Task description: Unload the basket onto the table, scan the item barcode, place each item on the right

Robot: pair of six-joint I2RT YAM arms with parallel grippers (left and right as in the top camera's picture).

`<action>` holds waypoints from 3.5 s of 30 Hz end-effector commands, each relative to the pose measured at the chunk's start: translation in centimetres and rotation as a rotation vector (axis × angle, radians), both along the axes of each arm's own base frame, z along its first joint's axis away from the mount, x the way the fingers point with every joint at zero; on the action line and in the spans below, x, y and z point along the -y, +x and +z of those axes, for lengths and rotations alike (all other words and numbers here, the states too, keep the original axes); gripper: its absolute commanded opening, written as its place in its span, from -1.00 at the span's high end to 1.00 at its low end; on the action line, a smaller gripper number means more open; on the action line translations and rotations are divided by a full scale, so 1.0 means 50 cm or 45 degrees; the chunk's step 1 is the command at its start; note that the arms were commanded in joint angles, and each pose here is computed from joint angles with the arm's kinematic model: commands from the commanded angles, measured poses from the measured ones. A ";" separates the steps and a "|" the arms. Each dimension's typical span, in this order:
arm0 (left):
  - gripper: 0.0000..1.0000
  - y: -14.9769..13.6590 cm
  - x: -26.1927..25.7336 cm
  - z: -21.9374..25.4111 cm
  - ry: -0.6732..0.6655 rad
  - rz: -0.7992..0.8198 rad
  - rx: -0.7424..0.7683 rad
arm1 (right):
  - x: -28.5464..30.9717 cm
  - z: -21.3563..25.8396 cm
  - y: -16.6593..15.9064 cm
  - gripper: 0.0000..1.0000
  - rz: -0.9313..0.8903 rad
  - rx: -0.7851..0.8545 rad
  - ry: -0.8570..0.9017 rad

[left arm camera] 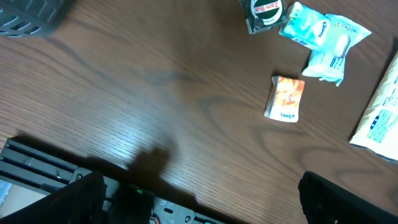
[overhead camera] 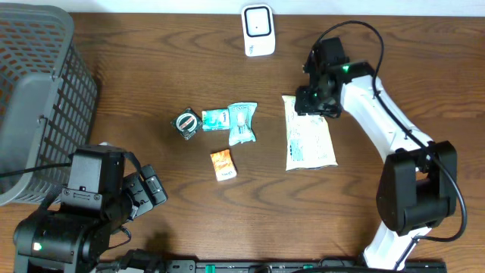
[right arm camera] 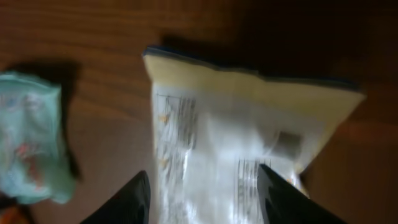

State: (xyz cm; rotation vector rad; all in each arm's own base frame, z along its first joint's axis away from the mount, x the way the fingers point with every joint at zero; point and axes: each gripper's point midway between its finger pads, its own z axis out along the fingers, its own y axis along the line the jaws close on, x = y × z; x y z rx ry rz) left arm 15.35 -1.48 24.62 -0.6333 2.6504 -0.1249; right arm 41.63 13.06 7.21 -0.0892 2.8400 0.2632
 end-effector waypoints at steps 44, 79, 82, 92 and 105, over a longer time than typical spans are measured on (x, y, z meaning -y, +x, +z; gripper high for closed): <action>-0.95 -0.001 -0.002 0.000 0.005 0.008 -0.001 | 0.022 -0.093 -0.141 0.30 -0.030 -0.296 -0.111; -0.95 -0.001 -0.002 0.000 0.005 0.008 -0.001 | 0.086 -0.081 -0.147 -0.99 0.014 -0.297 0.534; -0.95 -0.001 -0.002 0.000 0.004 0.008 -0.001 | 0.071 -0.099 -0.160 -0.99 0.032 -0.292 0.572; -0.96 -0.001 -0.002 0.000 0.005 0.008 -0.001 | 0.051 -0.143 -0.187 0.32 -0.010 -0.312 0.580; -0.95 -0.001 -0.002 0.000 0.004 0.008 -0.001 | 0.020 -0.072 -0.163 0.98 0.131 -0.242 0.754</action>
